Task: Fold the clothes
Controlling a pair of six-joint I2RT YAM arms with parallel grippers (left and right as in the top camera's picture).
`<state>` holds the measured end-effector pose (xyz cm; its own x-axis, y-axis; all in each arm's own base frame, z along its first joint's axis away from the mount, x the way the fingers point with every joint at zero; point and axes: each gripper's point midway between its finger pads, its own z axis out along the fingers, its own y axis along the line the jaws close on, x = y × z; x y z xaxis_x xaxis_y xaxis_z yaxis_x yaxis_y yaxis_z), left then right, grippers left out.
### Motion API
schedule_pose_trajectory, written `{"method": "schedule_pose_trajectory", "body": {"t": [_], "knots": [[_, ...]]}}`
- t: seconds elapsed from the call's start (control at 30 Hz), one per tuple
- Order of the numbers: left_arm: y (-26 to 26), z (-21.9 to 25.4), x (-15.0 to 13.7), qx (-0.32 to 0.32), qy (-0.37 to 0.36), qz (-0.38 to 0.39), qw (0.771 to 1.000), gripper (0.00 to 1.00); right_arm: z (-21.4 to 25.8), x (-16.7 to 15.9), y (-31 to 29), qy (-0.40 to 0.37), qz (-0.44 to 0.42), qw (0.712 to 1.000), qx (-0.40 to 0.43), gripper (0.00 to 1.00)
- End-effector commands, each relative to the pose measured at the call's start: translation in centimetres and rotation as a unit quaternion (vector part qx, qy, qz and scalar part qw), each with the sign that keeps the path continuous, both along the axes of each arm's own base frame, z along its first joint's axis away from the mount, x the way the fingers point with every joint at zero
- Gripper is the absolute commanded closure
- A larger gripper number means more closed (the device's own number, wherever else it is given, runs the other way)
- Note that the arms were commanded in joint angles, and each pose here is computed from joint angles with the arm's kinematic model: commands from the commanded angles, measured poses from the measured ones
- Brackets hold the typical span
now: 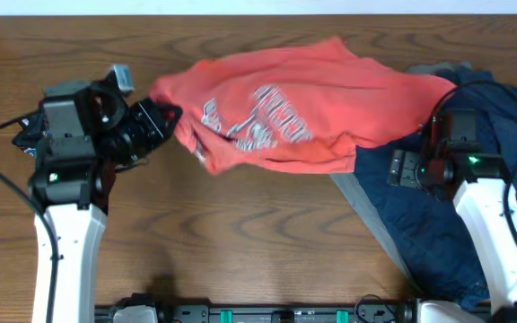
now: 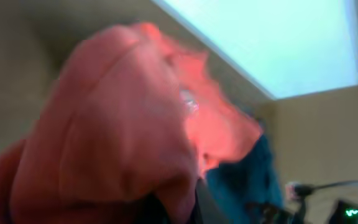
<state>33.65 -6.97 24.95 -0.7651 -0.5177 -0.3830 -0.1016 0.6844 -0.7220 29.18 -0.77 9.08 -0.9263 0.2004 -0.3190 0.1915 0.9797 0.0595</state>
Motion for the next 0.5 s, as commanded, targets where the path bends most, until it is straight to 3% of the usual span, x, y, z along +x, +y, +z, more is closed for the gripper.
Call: {"method": "schedule_pose_trajectory", "body": {"t": [0.0, 0.1, 0.2, 0.37, 0.47], "knots": [[2.1, -4.4, 0.9, 0.107, 0.025, -0.01, 0.994, 0.9, -1.1, 0.6, 2.4, 0.01, 0.064, 0.997, 0.044, 0.12], [4.8, -6.4, 2.9, 0.175, 0.032, 0.032, 0.984, 0.89, -2.6, 1.2, 4.0, 0.021, 0.098, 0.993, 0.058, 0.12], [5.8, -5.9, 6.0, 0.194, -0.014, 0.057, 0.979, 0.89, -4.2, 1.1, 5.3, 0.043, 0.132, 0.989, 0.055, 0.12], [7.2, 0.0, 11.4, 0.192, -0.173, 0.103, 0.961, 0.89, -6.9, 0.5, 6.9, 0.083, 0.159, 0.982, 0.056, 0.11], [10.3, 3.2, 12.7, 0.196, -0.21, 0.188, 0.939, 0.89, -8.2, 0.5, 7.5, 0.094, 0.169, 0.98, 0.055, 0.11]]}}
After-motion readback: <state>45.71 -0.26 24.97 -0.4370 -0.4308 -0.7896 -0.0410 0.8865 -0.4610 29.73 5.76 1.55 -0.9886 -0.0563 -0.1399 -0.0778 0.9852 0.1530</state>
